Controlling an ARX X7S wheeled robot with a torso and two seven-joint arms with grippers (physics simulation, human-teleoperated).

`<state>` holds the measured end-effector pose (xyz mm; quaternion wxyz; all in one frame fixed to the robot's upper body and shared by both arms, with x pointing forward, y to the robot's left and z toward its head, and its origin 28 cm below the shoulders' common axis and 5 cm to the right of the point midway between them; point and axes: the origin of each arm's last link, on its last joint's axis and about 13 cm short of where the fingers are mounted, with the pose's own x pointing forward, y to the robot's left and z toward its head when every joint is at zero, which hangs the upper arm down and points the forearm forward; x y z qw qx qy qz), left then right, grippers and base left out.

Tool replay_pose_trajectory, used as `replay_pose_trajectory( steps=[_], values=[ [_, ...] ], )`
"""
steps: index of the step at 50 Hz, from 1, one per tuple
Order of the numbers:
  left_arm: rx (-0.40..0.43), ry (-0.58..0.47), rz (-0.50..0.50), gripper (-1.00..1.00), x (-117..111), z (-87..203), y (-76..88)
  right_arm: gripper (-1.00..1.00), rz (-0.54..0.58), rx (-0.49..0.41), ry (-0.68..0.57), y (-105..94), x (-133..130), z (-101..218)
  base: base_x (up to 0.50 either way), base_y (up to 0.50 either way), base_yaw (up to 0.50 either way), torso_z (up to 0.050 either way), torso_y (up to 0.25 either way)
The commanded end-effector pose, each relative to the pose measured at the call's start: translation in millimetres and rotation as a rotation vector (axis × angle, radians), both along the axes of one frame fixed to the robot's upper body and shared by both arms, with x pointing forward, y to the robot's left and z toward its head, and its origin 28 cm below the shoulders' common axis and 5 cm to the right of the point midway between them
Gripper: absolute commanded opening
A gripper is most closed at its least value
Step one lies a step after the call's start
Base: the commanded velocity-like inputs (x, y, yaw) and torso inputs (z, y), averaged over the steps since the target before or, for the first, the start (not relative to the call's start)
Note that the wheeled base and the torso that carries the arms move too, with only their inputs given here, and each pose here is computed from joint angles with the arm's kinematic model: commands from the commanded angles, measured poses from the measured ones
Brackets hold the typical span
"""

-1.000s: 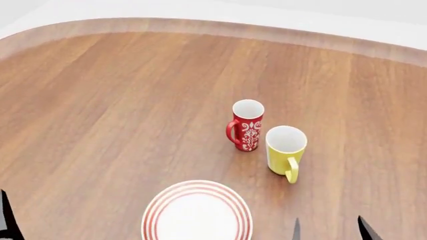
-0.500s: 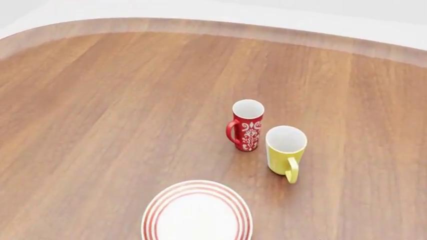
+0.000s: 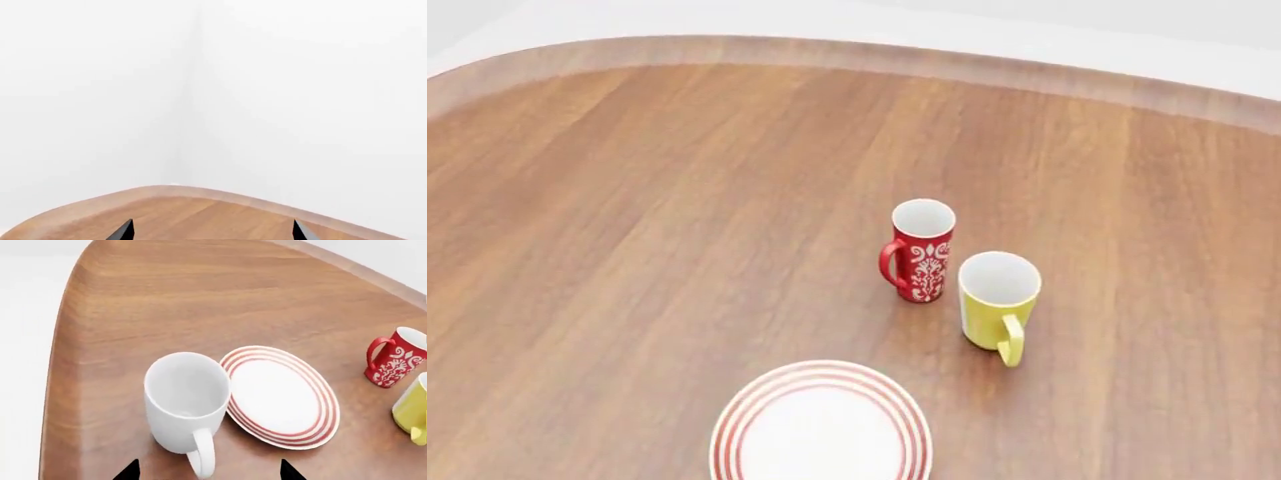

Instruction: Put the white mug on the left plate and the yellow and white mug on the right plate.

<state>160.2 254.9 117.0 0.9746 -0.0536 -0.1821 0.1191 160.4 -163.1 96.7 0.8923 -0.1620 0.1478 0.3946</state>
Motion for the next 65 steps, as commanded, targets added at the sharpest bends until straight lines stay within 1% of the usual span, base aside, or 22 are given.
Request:
replay_pose_trajectory(
  steps=[1,7,12,16,22,26,31,36,45,52,65],
  values=[
    [-0.005,0.003,-0.005,1.0,0,-2,-2.0,1.0,0.077,-0.025,0.052,7.3,33,-9,0.0,0.0,0.0,0.0,0.0],
    [0.004,0.01,-0.02,1.0,2,-3,-5.8,1.0,0.06,-0.014,0.079,4.8,51,-17,0.0,0.0,0.0,0.0,0.0],
    [0.008,0.013,-0.022,1.0,2,-4,-6.7,1.0,0.082,-0.007,0.088,6.4,60,-20,0.0,0.0,0.0,0.0,0.0],
    [0.005,0.012,-0.022,1.0,3,-3,-5.5,1.0,0.095,-0.02,0.103,7.5,66,-24,0.0,0.0,0.0,0.0,0.0],
    [0.003,0.009,-0.019,1.0,2,-2,-4.7,1.0,0.116,-0.034,0.127,9.3,66,-31,0.0,0.0,0.0,0.0,0.0],
    [0.004,0.007,-0.018,1.0,1,-1,-5.0,1.0,0.144,-0.06,0.153,11.1,62,-40,0.0,0.0,0.0,0.0,0.0],
    [0.002,0.005,-0.017,1.0,1,-1,-4.6,1.0,0.154,-0.079,0.169,10.2,61,-43,0.0,0.0,0.0,0.0,0.0],
    [0.001,0.004,-0.018,1.0,1,-1,-4.8,1.0,0.155,-0.093,0.176,10.1,63,-44,0.0,0.0,0.0,0.0,0.0],
    [-0.003,0.004,-0.014,1.0,1,-1,-3.7,1.0,0.138,-0.101,0.194,9.2,77,-48,0.0,0.0,0.0,0.0,0.0],
    [0.0,0.005,-0.019,1.0,0,-2,-5.2,1.0,0.151,-0.12,0.214,11.2,79,-54,0.0,0.0,0.0,0.0,0.0],
    [0.0,0.001,-0.019,1.0,-1,-1,-4.8,1.0,0.176,-0.127,0.231,17.2,81,-61,0.0,0.0,0.0,0.0,0.0]
  ],
)
